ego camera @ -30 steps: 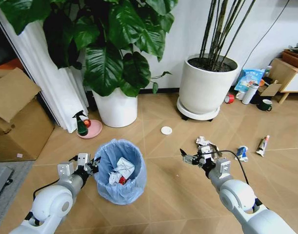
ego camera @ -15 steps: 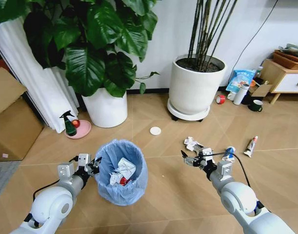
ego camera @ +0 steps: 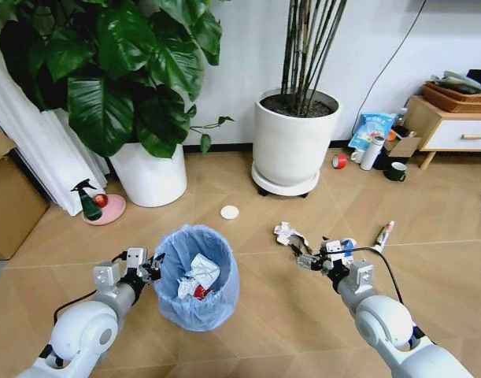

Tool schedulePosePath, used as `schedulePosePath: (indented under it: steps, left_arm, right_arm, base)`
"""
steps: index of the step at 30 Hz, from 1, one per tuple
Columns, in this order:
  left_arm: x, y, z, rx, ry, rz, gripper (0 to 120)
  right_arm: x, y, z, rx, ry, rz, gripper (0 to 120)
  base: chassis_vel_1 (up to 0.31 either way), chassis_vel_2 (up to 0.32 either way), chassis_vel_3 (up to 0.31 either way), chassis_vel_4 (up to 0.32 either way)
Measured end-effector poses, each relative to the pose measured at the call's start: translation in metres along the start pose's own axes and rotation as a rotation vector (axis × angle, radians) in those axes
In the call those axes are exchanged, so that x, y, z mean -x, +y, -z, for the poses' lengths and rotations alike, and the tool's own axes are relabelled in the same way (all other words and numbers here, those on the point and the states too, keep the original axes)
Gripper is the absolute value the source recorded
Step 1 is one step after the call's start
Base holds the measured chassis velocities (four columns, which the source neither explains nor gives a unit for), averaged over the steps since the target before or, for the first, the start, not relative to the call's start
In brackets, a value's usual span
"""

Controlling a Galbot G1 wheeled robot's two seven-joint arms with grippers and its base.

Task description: Pick up the trash bin and place the garbage on the floor into it.

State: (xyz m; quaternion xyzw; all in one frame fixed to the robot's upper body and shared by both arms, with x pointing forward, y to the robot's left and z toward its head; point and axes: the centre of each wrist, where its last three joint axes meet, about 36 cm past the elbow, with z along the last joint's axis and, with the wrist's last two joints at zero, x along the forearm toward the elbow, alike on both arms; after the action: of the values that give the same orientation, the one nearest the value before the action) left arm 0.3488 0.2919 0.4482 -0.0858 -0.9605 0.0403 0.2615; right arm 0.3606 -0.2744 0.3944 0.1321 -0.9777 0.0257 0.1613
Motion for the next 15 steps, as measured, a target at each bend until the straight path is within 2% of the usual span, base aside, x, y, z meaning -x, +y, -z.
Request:
schedulePosePath:
  steps: [15]
  left_arm:
    - [0.0025, 0.0011, -0.0011, -0.005, 0.0, 0.0, 0]
  right_arm:
    - [0.0067, 0.0014, -0.0078, 0.006, -0.012, 0.001, 100]
  base:
    - [-0.18, -0.175, 0.172, 0.171]
